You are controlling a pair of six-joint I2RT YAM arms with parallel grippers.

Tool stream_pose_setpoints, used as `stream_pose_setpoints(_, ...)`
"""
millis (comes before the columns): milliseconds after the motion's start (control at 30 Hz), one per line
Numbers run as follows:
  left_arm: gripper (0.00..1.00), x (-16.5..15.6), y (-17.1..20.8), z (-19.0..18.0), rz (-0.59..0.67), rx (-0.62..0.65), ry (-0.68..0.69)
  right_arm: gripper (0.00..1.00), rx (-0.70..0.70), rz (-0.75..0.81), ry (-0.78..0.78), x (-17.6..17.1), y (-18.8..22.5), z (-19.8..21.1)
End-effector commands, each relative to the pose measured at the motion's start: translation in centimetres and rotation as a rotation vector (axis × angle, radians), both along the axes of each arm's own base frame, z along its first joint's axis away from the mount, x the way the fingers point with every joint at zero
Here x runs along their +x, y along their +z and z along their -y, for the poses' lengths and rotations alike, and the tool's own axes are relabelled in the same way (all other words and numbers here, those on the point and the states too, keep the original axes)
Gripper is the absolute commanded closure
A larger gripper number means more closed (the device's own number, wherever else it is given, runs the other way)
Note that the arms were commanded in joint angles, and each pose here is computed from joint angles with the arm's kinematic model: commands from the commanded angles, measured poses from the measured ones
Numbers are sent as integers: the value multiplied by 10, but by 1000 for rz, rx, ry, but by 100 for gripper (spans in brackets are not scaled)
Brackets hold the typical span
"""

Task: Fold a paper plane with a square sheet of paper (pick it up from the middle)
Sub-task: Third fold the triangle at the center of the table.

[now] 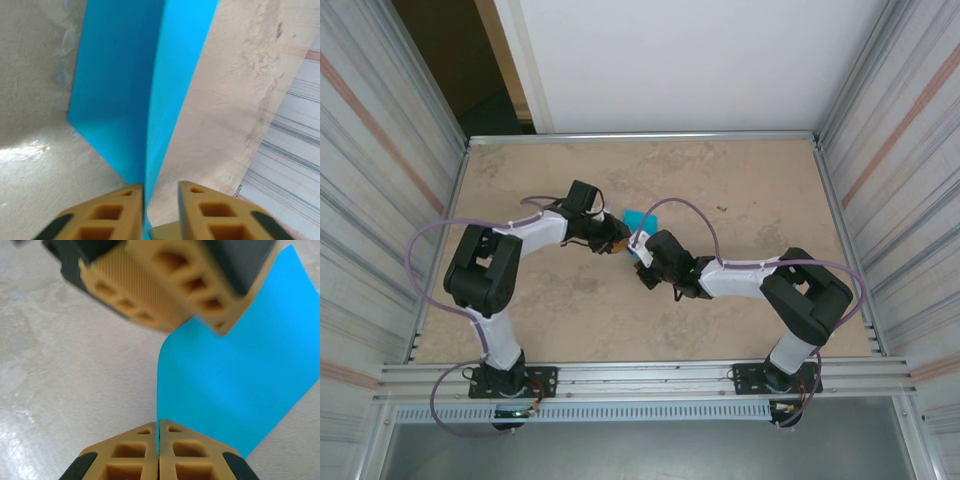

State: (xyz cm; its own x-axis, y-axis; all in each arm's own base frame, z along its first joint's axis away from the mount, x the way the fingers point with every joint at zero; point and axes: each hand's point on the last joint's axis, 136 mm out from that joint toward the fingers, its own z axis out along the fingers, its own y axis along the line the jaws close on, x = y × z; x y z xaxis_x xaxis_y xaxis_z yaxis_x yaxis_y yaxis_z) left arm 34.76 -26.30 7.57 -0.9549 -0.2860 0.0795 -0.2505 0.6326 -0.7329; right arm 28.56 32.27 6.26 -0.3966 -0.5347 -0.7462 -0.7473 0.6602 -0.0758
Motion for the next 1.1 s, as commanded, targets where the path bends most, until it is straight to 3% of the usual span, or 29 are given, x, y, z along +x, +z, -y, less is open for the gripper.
stream_pose_setpoints(0,66,6,19,-27,60,27,61,94,27,-48,60,-10,6,-3)
stream_pose_setpoints(133,61,14,37,-46,138,24,100,97,78,-147,104,-26,3,-6)
stream_pose_setpoints(300,60,18,47,-35,187,3,51,97,141,-264,133,-43,-3,-12)
stream_pose_setpoints(467,65,15,19,-14,121,38,-23,98,184,-346,142,-52,-9,-18)
stream_pose_setpoints(1067,80,6,-53,-14,-23,264,-181,99,215,-484,108,-58,-21,-19)
